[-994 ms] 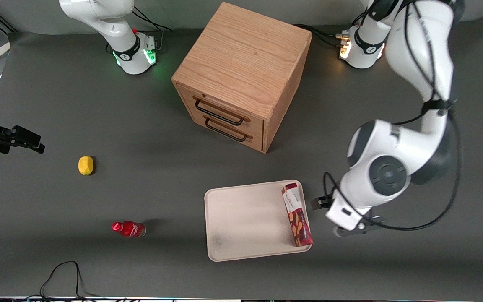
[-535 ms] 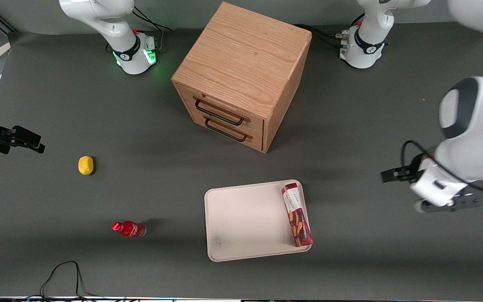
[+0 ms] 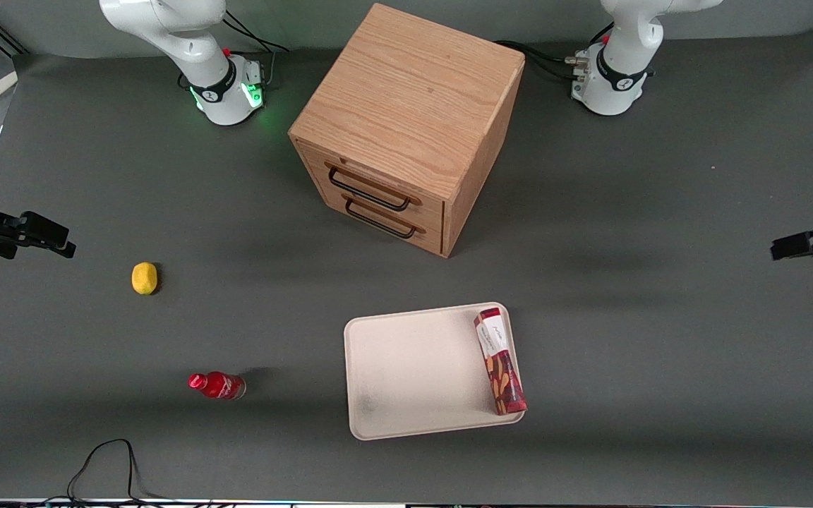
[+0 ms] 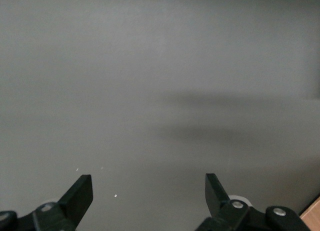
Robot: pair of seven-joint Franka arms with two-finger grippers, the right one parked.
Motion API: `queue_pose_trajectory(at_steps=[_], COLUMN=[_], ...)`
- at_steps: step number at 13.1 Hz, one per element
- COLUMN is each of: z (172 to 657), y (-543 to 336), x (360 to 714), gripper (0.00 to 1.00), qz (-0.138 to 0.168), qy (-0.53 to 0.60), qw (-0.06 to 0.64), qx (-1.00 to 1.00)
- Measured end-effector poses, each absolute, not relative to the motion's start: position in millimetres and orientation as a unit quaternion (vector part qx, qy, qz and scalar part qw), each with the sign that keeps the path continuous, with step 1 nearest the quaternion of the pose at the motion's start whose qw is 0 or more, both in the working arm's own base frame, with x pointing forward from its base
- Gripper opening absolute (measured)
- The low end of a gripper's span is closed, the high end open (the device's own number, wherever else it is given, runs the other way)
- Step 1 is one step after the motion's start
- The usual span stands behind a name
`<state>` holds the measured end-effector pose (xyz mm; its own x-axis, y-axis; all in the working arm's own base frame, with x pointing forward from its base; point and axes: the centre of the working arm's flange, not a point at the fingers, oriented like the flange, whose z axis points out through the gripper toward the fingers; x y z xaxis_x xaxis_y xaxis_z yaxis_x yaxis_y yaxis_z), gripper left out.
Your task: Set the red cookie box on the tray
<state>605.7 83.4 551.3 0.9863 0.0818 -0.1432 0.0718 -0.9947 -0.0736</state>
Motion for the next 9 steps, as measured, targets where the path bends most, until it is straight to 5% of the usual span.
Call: queue_pose_trajectory(at_steps=[5, 9], z=[564.9, 568.9], y=[48.1, 15.3], x=[530.4, 525.6], gripper=[1.00, 1.00], qz=[0.059, 0.055], qy=[-0.078, -0.066], qw=[0.030, 0.033], qx=[-0.995, -0.996])
